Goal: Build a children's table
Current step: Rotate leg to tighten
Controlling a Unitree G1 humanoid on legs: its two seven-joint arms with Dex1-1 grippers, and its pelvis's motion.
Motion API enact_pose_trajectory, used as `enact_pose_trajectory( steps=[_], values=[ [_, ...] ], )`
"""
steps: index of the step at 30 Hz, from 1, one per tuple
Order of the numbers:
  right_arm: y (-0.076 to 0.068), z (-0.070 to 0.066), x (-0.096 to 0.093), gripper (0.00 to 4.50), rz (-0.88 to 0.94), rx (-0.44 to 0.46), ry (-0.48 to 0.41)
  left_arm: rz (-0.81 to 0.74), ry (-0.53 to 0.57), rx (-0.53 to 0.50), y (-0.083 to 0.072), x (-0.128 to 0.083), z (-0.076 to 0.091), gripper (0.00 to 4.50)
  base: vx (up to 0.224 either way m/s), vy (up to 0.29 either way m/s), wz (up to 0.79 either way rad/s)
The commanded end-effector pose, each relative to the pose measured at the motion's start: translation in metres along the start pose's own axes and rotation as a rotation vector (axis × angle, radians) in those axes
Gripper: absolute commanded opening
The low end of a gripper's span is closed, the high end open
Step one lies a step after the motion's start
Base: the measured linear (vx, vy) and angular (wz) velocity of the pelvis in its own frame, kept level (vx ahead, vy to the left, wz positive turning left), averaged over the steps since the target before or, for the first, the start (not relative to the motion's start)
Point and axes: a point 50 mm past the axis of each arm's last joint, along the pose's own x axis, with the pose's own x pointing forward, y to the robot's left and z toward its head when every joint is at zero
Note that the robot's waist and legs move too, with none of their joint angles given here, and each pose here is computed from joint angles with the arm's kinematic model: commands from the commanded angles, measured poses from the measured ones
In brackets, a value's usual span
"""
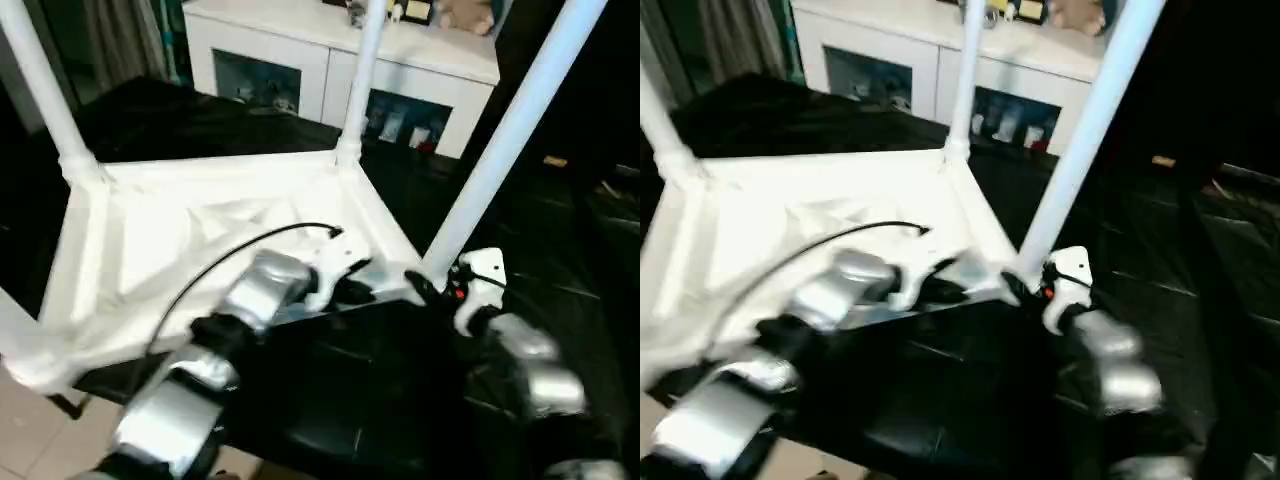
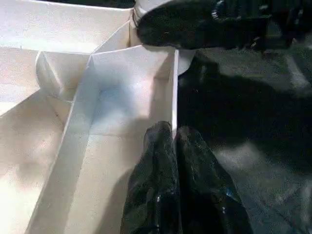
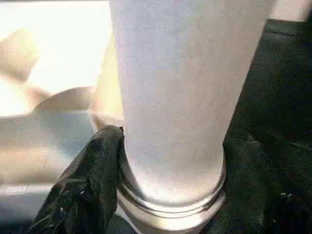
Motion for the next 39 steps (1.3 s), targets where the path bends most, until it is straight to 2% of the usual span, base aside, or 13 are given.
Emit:
enact_pose_trajectory(
  steps=[1, 4, 7, 9, 10, 16, 17, 20, 23, 25, 32, 35, 39],
  values=[
    [-0.002, -0.013, -0.005, 2.66, -0.149, 0.033, 0.03, 0.07, 0.029, -0.005, 0.003, 0.004, -0.005, 0.0, 0.0, 0.0, 0.0],
    [0.023, -0.01, -0.003, 2.66, -0.183, 0.006, -0.004, 0.072, 0.04, 0.022, 0.001, 0.009, -0.005, 0.0, 0.0, 0.0, 0.0],
    [0.031, -0.009, -0.005, 2.66, -0.162, -0.003, -0.026, 0.046, 0.044, 0.044, -0.001, 0.009, -0.005, 0.0, 0.0, 0.0, 0.0],
    [0.033, -0.005, -0.008, 2.66, -0.129, 0.044, -0.059, 0.022, 0.041, 0.065, -0.002, 0.009, -0.005, 0.0, 0.0, 0.0, 0.0],
    [0.034, -0.003, -0.009, 3.01, -0.111, 0.064, -0.081, 0.013, 0.042, 0.076, -0.002, 0.009, -0.006, 0.0, 0.0, 0.0, 0.0],
    [0.021, 0.018, -0.01, 3.64, -0.154, 0.052, -0.169, -0.031, -0.021, 0.132, -0.003, 0.007, 0.001, 0.0, 0.0, 0.0, 0.0],
    [0.015, 0.026, -0.013, 3.64, -0.159, 0.041, -0.197, -0.041, -0.047, 0.143, -0.002, 0.006, 0.004, 0.0, 0.0, 0.0, 0.0],
    [0.009, 0.035, -0.02, 3.64, -0.136, 0.039, -0.231, -0.046, -0.092, 0.171, 0.001, 0.001, 0.011, 0.0, 0.0, 0.0, 0.0],
    [0.006, 0.034, -0.03, 3.77, -0.056, -0.009, -0.207, -0.097, -0.144, 0.165, 0.004, -0.006, 0.018, 0.55, 0.0, 0.0, 0.0],
    [0.007, 0.031, -0.037, 3.77, 0.027, -0.064, -0.172, -0.138, -0.169, 0.176, 0.004, -0.013, 0.021, 0.61, 0.0, 0.0, 0.0],
    [0.007, 0.031, -0.062, 3.77, 0.228, -0.091, -0.093, -0.127, -0.213, 0.179, 0.014, -0.039, 0.024, 1.17, 0.0, 0.0, 0.0],
    [0.011, 0.031, -0.067, 3.77, 0.309, -0.1, -0.072, -0.122, -0.188, 0.158, 0.017, -0.053, 0.02, 1.37, 0.0, 0.0, 0.0],
    [0.025, 0.032, -0.069, 3.77, 0.427, -0.094, -0.047, -0.136, -0.11, 0.116, 0.013, -0.079, 0.004, 1.65, 0.0, 0.0, 0.0]
  ],
)
